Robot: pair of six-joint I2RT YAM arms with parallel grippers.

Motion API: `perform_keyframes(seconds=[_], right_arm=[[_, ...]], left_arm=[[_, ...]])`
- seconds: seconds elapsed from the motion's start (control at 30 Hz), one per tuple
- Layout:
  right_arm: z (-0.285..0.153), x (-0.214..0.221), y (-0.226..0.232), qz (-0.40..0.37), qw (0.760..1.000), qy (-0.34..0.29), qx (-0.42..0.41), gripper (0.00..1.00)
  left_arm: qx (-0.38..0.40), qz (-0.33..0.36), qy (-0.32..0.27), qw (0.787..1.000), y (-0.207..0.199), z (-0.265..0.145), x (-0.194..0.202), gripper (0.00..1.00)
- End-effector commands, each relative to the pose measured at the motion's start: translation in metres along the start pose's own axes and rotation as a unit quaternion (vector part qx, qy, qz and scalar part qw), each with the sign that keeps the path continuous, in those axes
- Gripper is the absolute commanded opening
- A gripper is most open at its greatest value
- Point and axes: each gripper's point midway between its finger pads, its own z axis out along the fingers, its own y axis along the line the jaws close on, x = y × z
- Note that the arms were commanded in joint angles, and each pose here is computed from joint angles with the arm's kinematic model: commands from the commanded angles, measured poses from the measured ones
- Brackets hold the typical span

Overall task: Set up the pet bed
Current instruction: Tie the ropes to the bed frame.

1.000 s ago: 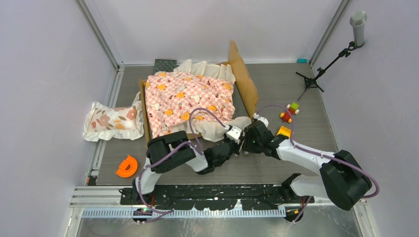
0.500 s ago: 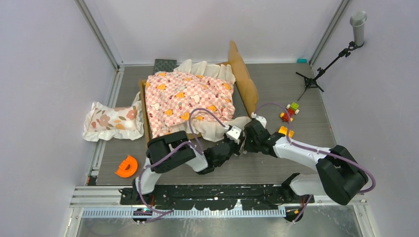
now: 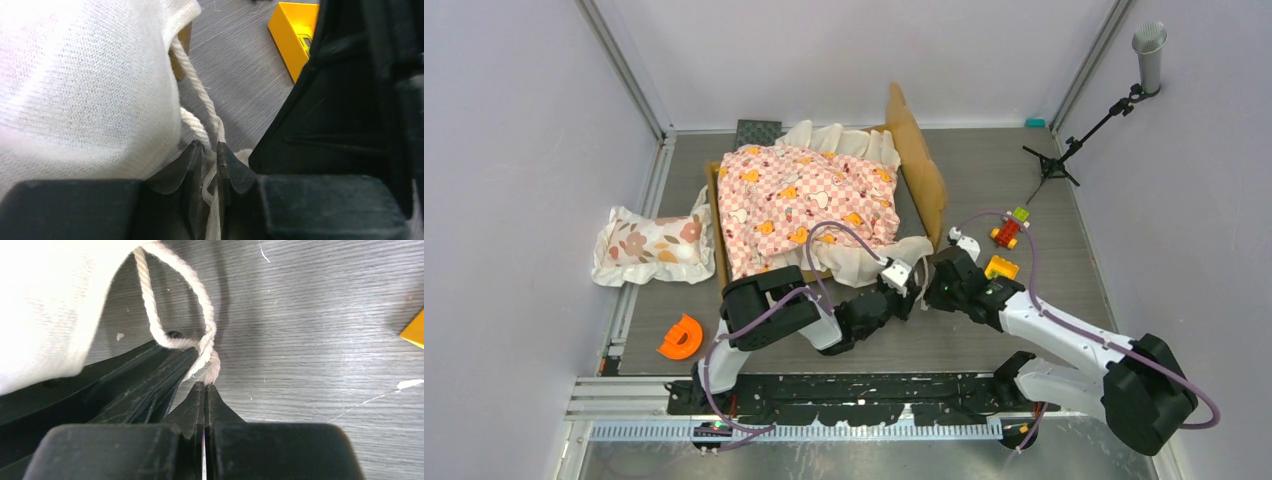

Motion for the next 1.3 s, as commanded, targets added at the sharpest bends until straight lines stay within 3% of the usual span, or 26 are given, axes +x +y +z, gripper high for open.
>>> perform_keyframes(seconds=[0.0, 0.27, 0.53, 0.7, 0.93, 1.27], right_arm=[[-0.009, -0.001, -0.009, 0.017, 1.0, -0.012, 0.016, 0.01], [-0.007, 0.001, -0.022, 0.02, 0.999, -0.015, 0.047, 0.01], [-0.016, -0.004, -0.024, 0.029, 0.998, -0.025, 0.051, 0.01], [-0.016, -0.002, -0.023, 0.032, 0.998, -0.023, 0.048, 0.01], [-0.017, -0.004, -0.02, 0.034, 0.998, -0.023, 0.042, 0.01], [-0.02, -0.004, -0.015, 0.042, 0.998, -0.024, 0.029, 0.01]], left_arm=[[0.018, -0.025, -0.026, 0.999, -0.007, -0.002, -0.018, 0.24], [0.01, -0.024, -0.036, 0.999, -0.004, -0.004, -0.026, 0.35], [-0.049, -0.041, -0.043, 0.997, 0.021, -0.005, -0.033, 0.51], [-0.086, -0.103, -0.001, 0.991, 0.034, 0.003, -0.031, 0.52], [-0.083, -0.123, -0.029, 0.988, 0.031, 0.009, -0.044, 0.57], [-0.109, -0.154, -0.044, 0.981, 0.037, 0.027, -0.04, 0.56]])
